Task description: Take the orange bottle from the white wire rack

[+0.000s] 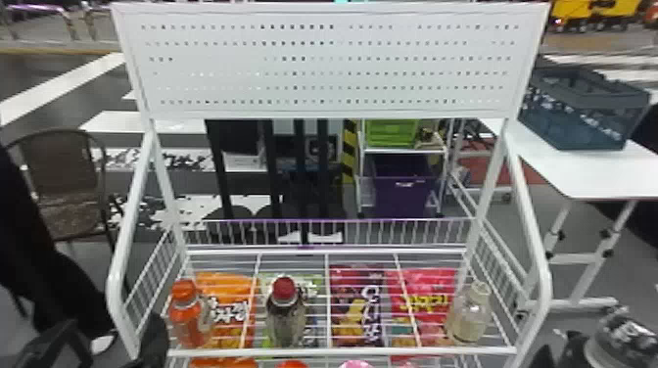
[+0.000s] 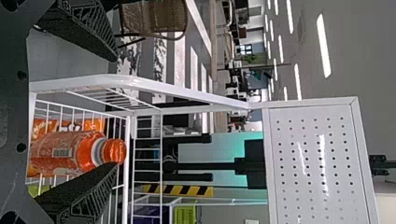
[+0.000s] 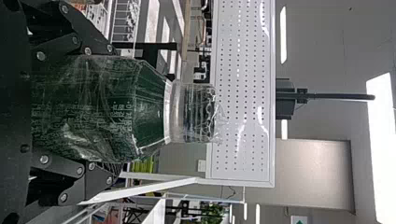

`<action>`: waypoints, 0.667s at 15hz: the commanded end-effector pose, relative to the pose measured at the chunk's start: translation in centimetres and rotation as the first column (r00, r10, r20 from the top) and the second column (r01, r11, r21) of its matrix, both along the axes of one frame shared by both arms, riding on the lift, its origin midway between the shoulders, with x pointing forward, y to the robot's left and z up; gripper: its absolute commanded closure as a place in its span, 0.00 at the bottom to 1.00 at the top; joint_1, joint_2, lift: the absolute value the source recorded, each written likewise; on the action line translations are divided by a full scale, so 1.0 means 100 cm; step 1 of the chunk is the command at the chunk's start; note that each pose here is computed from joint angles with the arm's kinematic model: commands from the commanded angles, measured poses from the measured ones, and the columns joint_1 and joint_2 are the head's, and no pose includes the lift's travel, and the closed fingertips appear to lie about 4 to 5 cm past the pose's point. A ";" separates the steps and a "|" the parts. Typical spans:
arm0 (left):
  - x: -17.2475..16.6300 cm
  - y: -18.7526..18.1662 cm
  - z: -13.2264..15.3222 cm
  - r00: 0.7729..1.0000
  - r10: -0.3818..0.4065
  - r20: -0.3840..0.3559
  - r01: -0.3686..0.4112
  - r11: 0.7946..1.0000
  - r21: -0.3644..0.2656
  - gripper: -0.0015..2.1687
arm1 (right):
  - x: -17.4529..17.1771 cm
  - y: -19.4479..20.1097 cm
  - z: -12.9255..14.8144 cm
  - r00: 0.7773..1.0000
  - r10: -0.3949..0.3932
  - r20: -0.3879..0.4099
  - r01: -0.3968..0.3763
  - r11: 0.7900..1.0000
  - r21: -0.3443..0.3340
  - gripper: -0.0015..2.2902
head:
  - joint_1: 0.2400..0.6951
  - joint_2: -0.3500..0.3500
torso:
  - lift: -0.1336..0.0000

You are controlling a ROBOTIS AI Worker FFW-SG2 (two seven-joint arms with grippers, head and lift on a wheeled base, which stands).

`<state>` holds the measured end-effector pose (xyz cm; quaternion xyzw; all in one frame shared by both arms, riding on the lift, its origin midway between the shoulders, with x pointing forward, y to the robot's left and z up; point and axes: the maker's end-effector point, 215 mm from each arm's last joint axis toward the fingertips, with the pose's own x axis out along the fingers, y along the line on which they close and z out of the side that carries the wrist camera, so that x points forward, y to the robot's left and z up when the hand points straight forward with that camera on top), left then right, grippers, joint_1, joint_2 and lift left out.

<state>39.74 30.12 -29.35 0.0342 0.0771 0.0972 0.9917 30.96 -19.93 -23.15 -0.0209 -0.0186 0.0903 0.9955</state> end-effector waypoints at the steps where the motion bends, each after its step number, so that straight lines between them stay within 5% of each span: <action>1: 0.000 -0.001 0.002 1.000 -0.002 0.003 0.002 1.000 -0.001 0.04 | 0.000 0.000 0.001 1.000 0.000 0.002 0.000 1.000 0.000 0.49 | 0.57 0.50 | 1.00; 10: 0.002 -0.005 -0.001 1.000 -0.007 0.000 0.007 1.000 -0.006 0.04 | 0.002 0.001 0.003 1.000 0.000 0.007 0.000 1.000 0.003 0.49 | 0.57 0.50 | 1.00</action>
